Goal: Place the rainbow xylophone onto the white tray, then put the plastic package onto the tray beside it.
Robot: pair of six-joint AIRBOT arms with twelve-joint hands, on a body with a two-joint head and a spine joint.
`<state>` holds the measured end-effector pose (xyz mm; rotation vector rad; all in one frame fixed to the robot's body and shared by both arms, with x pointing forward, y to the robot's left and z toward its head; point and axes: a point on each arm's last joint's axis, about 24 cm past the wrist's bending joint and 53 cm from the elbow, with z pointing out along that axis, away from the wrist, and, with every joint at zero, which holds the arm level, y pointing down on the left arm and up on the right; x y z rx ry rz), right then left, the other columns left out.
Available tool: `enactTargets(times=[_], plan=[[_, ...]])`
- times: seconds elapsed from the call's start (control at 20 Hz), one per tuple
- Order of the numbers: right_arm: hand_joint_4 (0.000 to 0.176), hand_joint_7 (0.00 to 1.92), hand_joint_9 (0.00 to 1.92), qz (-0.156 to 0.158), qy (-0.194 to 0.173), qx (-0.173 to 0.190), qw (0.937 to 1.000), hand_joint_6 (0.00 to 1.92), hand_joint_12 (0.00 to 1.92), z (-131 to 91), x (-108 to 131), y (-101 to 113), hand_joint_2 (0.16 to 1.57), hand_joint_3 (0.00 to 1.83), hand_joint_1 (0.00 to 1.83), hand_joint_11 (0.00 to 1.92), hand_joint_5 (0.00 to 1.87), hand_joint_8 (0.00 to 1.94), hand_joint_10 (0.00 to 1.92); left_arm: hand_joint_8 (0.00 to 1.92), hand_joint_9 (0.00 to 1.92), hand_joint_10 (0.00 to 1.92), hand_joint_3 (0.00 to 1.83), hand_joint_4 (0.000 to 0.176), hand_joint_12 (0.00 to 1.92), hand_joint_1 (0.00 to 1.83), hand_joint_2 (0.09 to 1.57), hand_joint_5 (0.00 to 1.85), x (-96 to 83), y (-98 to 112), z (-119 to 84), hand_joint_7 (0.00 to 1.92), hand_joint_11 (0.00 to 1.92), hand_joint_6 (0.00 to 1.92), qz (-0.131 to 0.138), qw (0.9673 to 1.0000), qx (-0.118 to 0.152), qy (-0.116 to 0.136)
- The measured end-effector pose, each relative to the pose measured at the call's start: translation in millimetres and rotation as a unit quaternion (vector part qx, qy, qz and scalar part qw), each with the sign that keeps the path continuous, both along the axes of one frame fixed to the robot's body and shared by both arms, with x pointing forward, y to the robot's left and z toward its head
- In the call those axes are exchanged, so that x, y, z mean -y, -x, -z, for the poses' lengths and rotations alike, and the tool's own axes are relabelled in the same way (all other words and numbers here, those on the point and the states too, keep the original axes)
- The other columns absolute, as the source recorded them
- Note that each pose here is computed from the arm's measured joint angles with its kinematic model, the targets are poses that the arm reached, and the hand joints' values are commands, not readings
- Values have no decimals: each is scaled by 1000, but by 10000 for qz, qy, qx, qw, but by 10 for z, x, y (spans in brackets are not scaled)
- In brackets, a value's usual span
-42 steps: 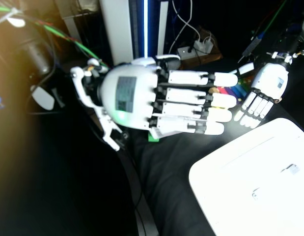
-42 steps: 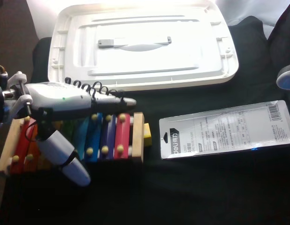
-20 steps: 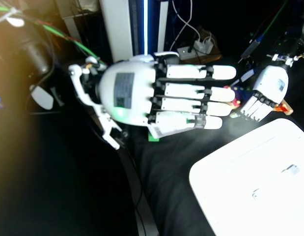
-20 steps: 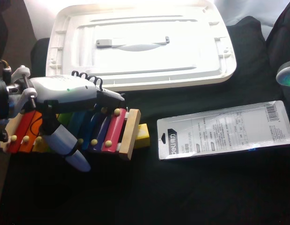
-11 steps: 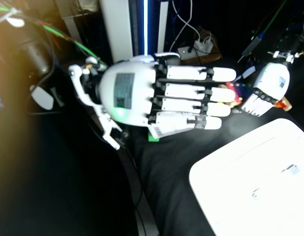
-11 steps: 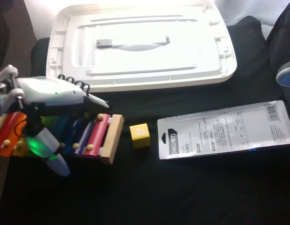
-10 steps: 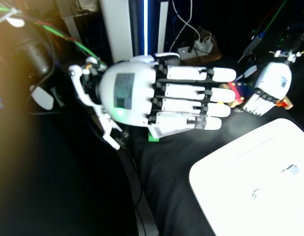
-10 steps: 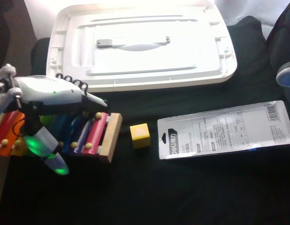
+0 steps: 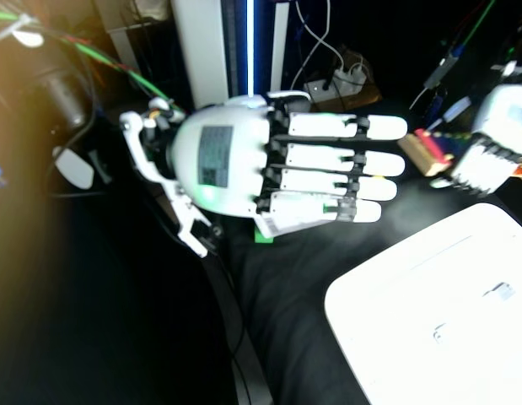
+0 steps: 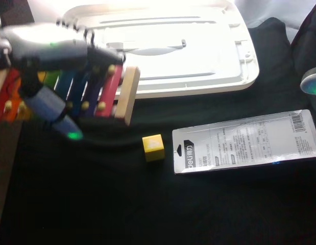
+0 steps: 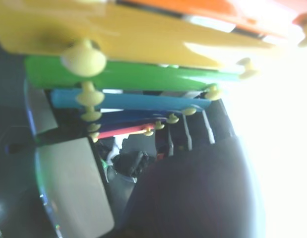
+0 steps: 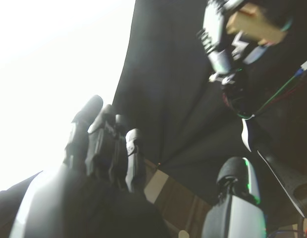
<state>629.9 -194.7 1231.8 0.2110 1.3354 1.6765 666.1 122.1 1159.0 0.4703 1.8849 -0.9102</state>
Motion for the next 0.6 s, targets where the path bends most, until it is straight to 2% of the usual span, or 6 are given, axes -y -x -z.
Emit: enactTargets(times=[0.1, 0.15, 0.35, 0.5, 0.55, 0.6], plan=[[71, 289, 321, 7, 1, -7, 10000, 1, 895, 3, 2, -4, 799, 0, 703, 0, 295, 2, 6, 1447, 710, 1534, 0, 0, 1679, 1190, 1252, 625, -5, -101, -169, 815, 667, 1359, -43, 9997, 211, 66], [63, 300, 335, 3, -10, -3, 10000, 0, 925, 2, -1, -2, 808, 1, 711, 0, 297, 3, 8, 1304, 600, 1439, 0, 0, 1584, 1301, 1182, 565, -22, -238, -268, 830, 505, 1003, -188, 9991, 366, 72], [48, 311, 352, -25, -15, -14, 10000, 1, 1001, 18, -23, 5, 822, 3, 711, 0, 293, 2, 8, 1198, 685, 1204, 1, 0, 1461, 1328, 1147, 625, 20, -498, -420, 870, 555, 670, -421, 9968, 677, 40], [76, 300, 365, -1, -43, -14, 10000, 1, 1003, 22, -16, -10, 831, 2, 766, 0, 294, 2, 7, 1145, 647, 1327, 0, 0, 1611, 1151, 1030, 627, 101, -712, -402, 624, 564, 651, -575, 9960, 675, 85], [73, 303, 380, -3, -59, -23, 10000, 0, 1006, 28, -22, -11, 833, 3, 779, 0, 293, 3, 13, 1229, 662, 1391, 6, 0, 1645, 1292, 1130, 600, 125, -806, -402, 799, 606, 743, -678, 9955, 642, 158], [74, 305, 382, -20, -53, -23, 10000, 1, 1008, 33, -31, -6, 835, 3, 787, 0, 294, 3, 13, 1343, 708, 1425, 10, 0, 1684, 1236, 1189, 679, 145, -870, -400, 863, 680, 1116, -744, 9951, 621, 208]])
